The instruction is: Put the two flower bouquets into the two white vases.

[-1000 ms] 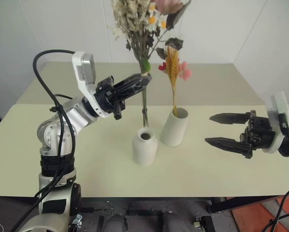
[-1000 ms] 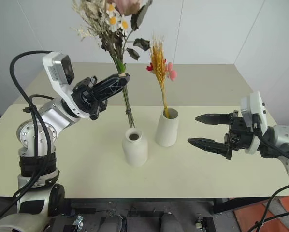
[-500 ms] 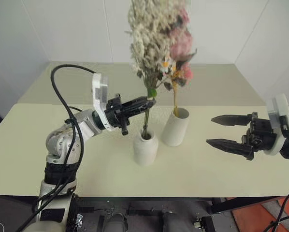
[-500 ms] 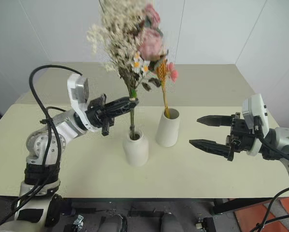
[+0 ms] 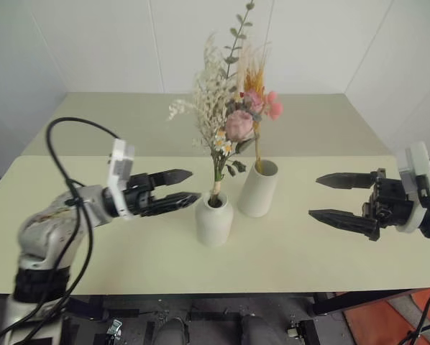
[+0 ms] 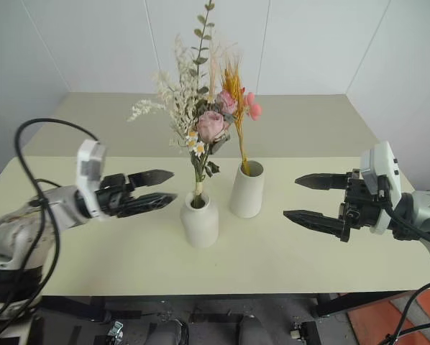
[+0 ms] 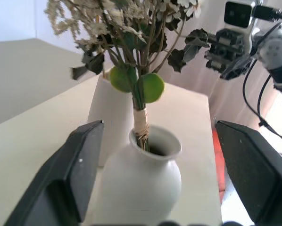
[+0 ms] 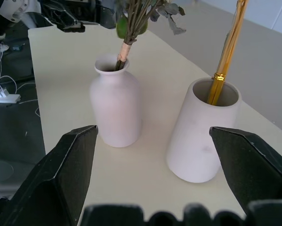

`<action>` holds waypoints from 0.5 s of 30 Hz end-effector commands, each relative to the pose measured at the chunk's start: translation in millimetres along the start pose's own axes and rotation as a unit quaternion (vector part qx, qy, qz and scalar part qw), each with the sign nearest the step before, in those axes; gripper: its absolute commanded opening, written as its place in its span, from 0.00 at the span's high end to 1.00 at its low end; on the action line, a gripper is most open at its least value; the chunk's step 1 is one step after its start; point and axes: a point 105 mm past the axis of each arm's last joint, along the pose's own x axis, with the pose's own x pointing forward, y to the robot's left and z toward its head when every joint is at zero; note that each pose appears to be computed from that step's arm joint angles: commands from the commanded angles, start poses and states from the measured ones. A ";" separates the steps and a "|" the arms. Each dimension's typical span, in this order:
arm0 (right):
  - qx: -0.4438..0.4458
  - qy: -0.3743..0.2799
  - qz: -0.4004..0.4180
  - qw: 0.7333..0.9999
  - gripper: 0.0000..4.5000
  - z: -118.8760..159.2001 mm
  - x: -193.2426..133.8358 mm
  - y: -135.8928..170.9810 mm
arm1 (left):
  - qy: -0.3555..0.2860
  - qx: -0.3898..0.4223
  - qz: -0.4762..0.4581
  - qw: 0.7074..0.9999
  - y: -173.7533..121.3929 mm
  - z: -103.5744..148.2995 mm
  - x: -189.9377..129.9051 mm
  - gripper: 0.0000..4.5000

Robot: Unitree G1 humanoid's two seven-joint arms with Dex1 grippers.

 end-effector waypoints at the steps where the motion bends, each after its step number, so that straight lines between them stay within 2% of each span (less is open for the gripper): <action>1: -0.029 0.003 -0.010 1.000 0.00 7.8 -6.7 -4.1 | 0.014 0.061 0.032 0.998 -3.9 12.2 -29.0 0.01; 5: -0.025 0.012 -0.009 1.000 0.00 1.8 -7.2 -7.6 | 0.046 0.095 0.074 0.992 -0.1 15.2 -55.9 0.01; 15: -0.019 0.036 -0.023 0.999 0.00 -3.9 -19.3 -14.7 | 0.055 0.114 0.107 0.986 -9.1 24.5 -79.2 0.01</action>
